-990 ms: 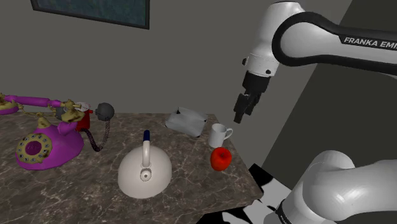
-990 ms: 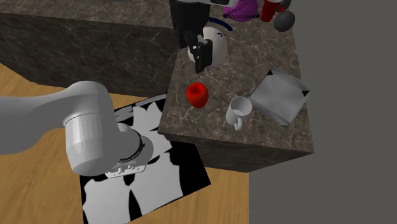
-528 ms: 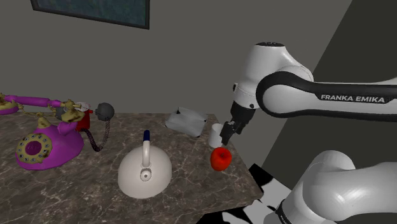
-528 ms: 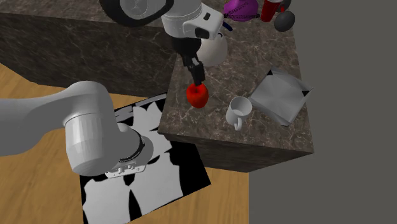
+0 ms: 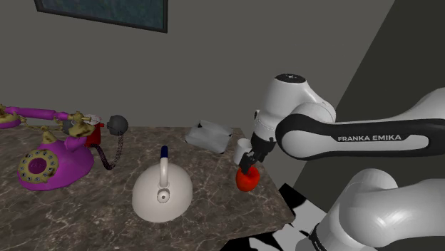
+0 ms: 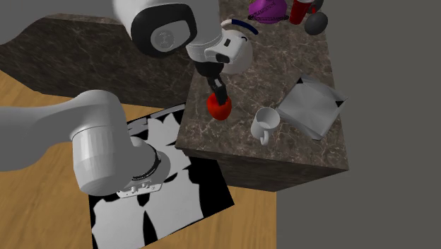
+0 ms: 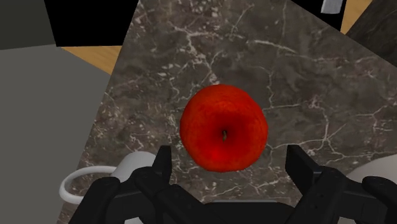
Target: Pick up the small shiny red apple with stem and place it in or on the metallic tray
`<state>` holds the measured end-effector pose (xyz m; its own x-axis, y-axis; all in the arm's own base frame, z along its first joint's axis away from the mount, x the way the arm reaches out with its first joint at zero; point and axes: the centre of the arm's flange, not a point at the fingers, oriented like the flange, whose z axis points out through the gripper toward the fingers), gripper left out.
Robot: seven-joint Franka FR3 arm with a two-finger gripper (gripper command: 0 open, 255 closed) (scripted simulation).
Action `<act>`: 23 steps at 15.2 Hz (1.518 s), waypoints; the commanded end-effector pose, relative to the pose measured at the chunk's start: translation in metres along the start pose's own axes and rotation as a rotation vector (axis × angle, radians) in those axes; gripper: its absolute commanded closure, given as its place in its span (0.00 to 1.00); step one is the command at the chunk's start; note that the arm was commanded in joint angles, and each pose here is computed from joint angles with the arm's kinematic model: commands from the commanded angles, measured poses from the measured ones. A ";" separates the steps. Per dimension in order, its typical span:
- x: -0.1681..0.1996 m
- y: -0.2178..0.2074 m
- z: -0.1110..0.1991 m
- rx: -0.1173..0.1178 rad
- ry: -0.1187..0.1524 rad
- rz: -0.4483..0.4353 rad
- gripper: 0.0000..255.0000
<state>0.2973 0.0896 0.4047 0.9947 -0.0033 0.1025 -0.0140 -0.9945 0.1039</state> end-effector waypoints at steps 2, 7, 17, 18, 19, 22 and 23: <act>0.000 0.000 0.015 0.000 0.001 0.000 0.00; 0.000 0.000 0.015 0.000 0.001 0.000 0.00; 0.000 0.000 0.015 0.000 0.001 0.000 1.00; 0.000 0.000 0.015 0.000 0.001 0.000 1.00; 0.000 0.000 0.015 0.000 0.001 0.000 1.00; 0.002 0.002 -0.001 0.000 0.001 0.000 1.00; 0.002 0.002 -0.006 0.000 0.001 0.000 1.00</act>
<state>0.2992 0.0875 0.4061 0.9946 -0.0034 0.1037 -0.0142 -0.9945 0.1038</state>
